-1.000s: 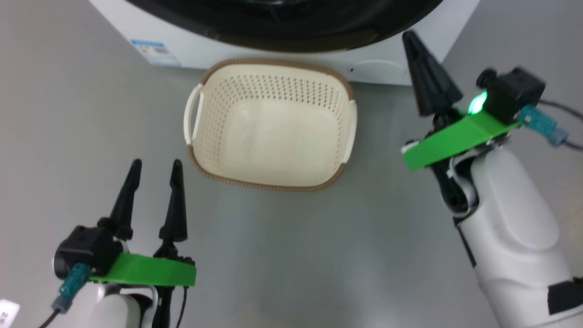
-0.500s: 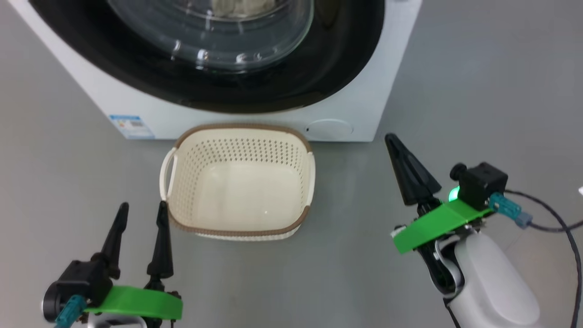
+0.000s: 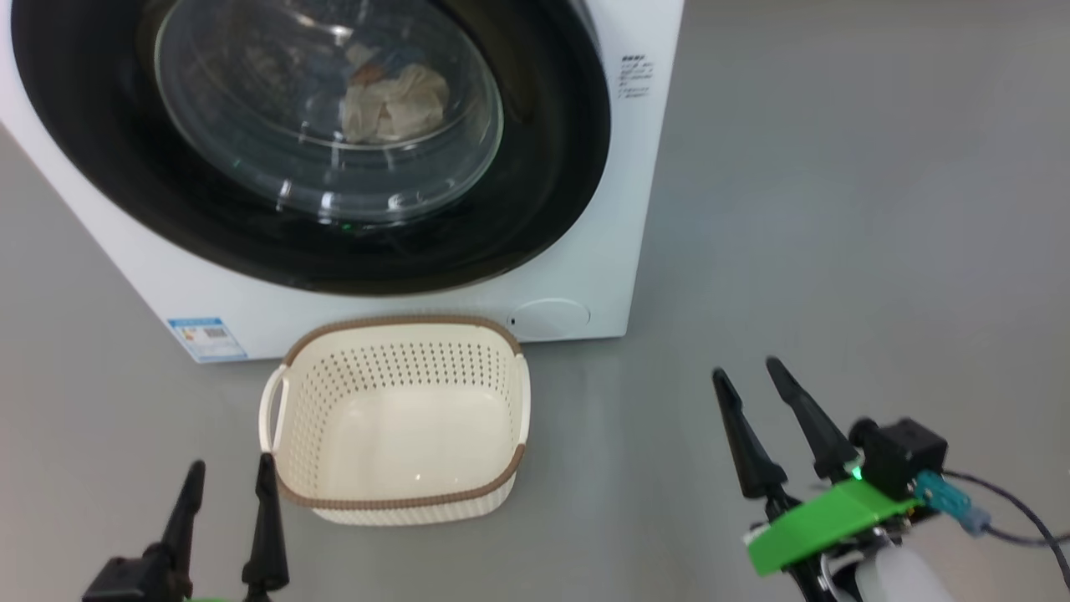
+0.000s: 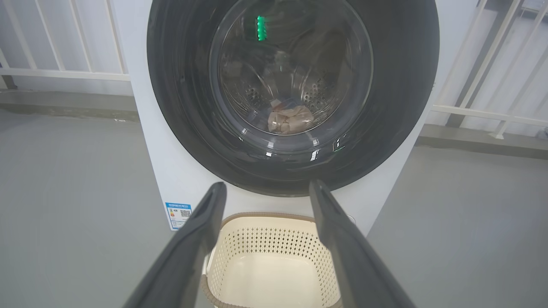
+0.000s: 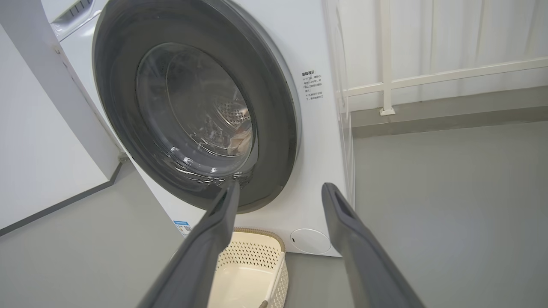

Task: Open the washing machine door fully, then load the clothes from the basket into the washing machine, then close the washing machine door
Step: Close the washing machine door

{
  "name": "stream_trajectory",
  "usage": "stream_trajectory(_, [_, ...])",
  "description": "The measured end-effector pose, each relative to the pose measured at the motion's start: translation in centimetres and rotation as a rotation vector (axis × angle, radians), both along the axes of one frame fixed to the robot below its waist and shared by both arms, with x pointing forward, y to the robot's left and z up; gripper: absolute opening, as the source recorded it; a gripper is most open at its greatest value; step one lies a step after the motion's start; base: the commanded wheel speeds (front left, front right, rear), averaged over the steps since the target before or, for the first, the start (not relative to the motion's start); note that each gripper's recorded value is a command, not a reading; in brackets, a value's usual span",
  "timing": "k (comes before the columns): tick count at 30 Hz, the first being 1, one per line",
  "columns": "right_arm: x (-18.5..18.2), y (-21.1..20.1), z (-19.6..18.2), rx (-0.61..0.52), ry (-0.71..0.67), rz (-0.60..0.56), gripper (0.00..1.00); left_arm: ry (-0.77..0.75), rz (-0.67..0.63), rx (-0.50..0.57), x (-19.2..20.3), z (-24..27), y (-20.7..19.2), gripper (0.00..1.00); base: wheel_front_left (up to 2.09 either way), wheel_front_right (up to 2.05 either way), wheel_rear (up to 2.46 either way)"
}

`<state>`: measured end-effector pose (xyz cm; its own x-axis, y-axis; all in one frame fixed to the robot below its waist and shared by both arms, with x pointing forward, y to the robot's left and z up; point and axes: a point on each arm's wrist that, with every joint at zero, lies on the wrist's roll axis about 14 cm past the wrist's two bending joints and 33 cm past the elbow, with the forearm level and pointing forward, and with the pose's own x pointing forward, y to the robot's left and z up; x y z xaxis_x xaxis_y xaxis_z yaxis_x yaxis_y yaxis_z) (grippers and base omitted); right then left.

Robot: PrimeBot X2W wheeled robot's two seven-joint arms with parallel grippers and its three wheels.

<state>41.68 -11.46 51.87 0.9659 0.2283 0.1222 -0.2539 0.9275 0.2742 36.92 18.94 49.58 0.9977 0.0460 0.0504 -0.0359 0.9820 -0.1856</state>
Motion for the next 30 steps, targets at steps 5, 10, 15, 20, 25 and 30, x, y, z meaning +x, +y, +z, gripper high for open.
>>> stream_trajectory(5, [-2.8,-1.6,-0.8,-0.030,0.020,-0.044,1.00,0.008,-0.004,-0.004,-1.6,-0.2,-0.3,1.00,0.00,0.00,0.00])
stream_trajectory(10, [-4.2,-3.1,-0.3,-0.043,0.000,-0.091,1.00,0.010,-0.003,0.020,-2.8,-0.2,-0.1,1.00,0.00,0.00,0.00])
stream_trajectory(15, [-4.9,-4.4,-0.5,-0.040,0.007,-0.132,1.00,0.012,0.028,0.036,-3.5,-0.1,0.5,1.00,0.00,0.00,0.00])
stream_trajectory(20, [-5.0,-4.6,-0.6,-0.051,0.006,-0.141,1.00,0.018,0.050,0.043,-3.9,-0.3,0.9,1.00,0.00,0.00,0.00])
stream_trajectory(25, [-5.1,-4.7,-0.5,-0.059,0.002,-0.143,1.00,0.016,0.054,0.048,-4.0,-0.2,0.9,1.00,0.00,0.00,0.00])
stream_trajectory(30, [-5.3,-4.9,-0.7,-0.056,0.009,-0.151,1.00,0.016,0.056,0.047,-4.1,-0.2,1.0,1.00,0.00,0.00,0.00])
